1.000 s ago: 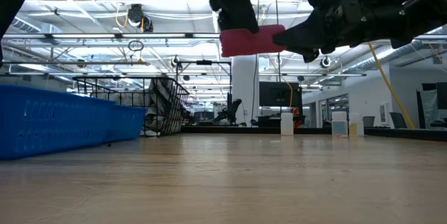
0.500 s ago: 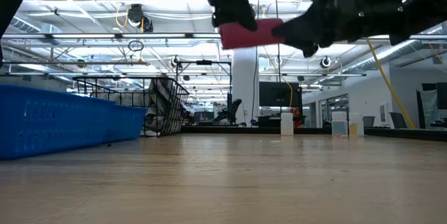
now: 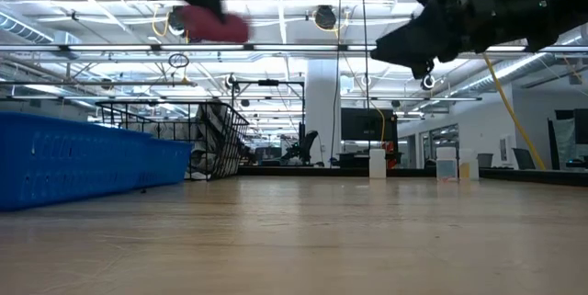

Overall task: Pick & Place Medicine items
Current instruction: Put the pink bandage into the top blue basket

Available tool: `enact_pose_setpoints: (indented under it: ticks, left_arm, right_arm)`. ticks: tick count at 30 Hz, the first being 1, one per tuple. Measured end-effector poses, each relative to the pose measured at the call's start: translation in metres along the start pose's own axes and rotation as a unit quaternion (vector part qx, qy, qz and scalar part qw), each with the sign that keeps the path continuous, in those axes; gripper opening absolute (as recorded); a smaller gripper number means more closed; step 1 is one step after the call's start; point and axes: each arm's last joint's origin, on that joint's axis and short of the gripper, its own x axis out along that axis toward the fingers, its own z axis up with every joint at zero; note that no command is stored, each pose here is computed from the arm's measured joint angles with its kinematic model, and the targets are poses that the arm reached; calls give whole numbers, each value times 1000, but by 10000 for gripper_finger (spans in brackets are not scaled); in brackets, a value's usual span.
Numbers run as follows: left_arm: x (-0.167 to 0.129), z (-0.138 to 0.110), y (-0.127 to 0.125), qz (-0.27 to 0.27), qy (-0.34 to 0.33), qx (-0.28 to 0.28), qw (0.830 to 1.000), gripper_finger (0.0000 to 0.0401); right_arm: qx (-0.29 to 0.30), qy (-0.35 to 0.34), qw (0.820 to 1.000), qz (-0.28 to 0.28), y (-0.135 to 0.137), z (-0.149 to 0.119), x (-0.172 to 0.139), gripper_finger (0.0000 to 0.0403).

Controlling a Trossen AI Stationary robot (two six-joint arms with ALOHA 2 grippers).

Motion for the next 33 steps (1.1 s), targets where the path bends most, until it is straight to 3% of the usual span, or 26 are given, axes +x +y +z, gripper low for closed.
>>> enact_pose_setpoints:
  ticks: [5, 12, 19, 33]
  left_arm:
    - [10, -52, 21, 47, 18, -159, 986, 54]
    - [44, -105, 33, 108, 38, -259, 959, 60]
    - [69, -123, 31, 68, 52, -298, 951, 60]
    - [96, -121, 32, 89, 71, -293, 949, 70]
  right_arm:
    - [-9, 5, 1000, 0, 0, -1, 0, 109]
    - [-9, 6, 1000, 0, 0, -1, 0, 107]
    - [-9, 5, 1000, 0, 0, -1, 0, 105]
    - [-8, 2, 1000, 0, 0, 0, 0, 100]
